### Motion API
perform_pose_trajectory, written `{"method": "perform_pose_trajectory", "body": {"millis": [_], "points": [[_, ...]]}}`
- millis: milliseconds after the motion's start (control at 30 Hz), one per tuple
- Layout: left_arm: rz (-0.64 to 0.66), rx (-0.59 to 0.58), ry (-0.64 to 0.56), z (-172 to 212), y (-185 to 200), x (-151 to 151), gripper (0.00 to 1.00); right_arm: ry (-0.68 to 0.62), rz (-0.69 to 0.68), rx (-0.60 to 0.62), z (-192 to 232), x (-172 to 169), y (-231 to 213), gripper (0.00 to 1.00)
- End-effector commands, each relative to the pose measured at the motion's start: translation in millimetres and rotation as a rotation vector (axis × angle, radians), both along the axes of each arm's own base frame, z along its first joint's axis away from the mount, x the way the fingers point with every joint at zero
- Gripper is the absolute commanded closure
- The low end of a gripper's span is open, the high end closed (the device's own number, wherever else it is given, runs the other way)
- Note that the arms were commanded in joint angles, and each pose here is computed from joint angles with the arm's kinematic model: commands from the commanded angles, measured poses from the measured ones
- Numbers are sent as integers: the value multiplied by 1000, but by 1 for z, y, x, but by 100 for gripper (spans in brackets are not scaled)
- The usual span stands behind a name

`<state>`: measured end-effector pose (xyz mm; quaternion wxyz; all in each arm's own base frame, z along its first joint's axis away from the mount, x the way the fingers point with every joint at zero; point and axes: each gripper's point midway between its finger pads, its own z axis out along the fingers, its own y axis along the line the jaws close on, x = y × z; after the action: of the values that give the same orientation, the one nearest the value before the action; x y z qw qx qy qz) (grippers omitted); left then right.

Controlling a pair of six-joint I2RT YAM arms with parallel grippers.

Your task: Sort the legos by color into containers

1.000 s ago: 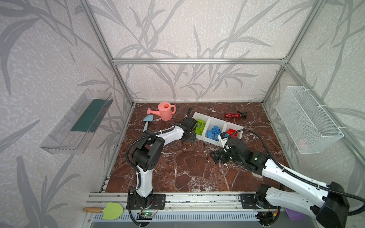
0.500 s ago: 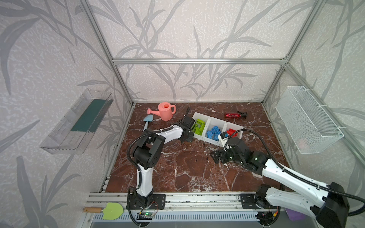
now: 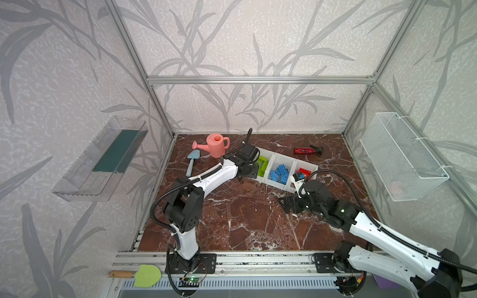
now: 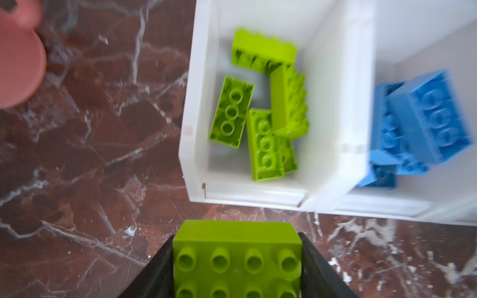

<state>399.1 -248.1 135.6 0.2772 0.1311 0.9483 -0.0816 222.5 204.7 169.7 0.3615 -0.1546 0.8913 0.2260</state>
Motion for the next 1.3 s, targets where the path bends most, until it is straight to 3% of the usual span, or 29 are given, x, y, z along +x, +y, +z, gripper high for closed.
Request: {"method": "perform_pose_trajectory", "body": {"millis": [0, 233, 567, 733, 967, 1100, 1267], "points": [[-31, 2, -4, 20, -9, 4, 51, -4, -12, -20, -1, -5, -11, 1], [-67, 32, 31, 9, -33, 37, 51, -20, -50, -16, 2, -15, -30, 1], [-87, 72, 58, -11, -44, 58, 51, -24, -80, -42, 0, -19, -45, 1], [-91, 71, 56, -10, -45, 62, 34, -37, -92, -56, 7, -15, -49, 1], [-48, 39, 11, 14, -43, 66, 20, -69, -136, -86, 13, -8, -58, 1], [-17, 12, -8, 30, -39, 59, 16, -92, -173, -113, 16, -6, -68, 1], [18, -28, -68, 64, -22, 33, 15, -218, -221, -156, 35, -3, -89, 1]]}}
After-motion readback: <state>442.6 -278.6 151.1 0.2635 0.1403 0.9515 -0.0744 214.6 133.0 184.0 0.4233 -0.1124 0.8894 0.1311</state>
